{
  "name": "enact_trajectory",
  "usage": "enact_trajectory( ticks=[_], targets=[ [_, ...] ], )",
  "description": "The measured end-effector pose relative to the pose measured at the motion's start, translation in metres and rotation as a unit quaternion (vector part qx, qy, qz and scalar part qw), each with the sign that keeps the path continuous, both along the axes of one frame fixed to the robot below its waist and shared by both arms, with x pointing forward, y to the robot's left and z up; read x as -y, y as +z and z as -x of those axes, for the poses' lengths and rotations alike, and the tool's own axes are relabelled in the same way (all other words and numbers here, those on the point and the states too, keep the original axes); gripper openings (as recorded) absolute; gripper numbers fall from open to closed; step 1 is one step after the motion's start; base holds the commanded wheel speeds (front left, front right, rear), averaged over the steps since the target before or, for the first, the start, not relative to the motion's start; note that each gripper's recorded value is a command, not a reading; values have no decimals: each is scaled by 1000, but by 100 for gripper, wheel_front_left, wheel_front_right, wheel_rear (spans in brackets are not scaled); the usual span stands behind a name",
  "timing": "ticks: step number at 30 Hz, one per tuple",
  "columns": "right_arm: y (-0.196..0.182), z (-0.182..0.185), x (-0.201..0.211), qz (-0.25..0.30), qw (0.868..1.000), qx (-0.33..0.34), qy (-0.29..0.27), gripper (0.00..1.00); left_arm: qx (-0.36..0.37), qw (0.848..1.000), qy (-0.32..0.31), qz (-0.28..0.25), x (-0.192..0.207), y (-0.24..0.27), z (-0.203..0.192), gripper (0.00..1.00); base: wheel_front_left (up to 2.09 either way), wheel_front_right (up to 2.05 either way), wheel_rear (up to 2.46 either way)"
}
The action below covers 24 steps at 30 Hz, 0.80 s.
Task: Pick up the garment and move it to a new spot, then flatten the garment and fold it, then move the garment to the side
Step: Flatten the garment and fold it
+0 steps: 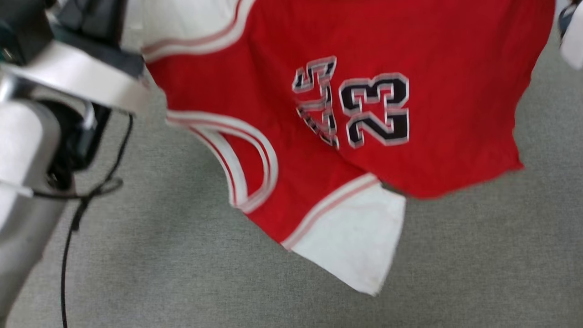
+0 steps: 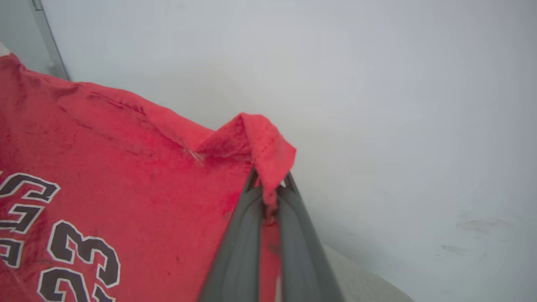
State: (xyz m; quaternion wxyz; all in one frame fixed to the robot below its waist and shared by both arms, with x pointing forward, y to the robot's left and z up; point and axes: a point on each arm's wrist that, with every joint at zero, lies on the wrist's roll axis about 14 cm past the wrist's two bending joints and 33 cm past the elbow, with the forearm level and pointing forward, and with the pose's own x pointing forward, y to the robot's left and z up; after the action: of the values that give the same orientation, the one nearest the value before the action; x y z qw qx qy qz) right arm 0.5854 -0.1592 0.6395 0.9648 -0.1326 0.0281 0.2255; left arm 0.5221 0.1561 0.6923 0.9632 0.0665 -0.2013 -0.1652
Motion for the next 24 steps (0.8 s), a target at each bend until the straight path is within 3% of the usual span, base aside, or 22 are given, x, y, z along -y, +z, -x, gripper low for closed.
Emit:
enact_trajectory(
  ticks=[16, 24],
  targets=[
    [96, -90, 7, 12, 987, 151, -62, 0, 120, 991, -22, -46, 24, 113, -97, 0, 0, 0, 0],
    [116, -115, 5, 21, 979, 187, -76, 0, 149, 986, -15, -66, 27, 142, -123, 0, 0, 0, 0]
  ],
)
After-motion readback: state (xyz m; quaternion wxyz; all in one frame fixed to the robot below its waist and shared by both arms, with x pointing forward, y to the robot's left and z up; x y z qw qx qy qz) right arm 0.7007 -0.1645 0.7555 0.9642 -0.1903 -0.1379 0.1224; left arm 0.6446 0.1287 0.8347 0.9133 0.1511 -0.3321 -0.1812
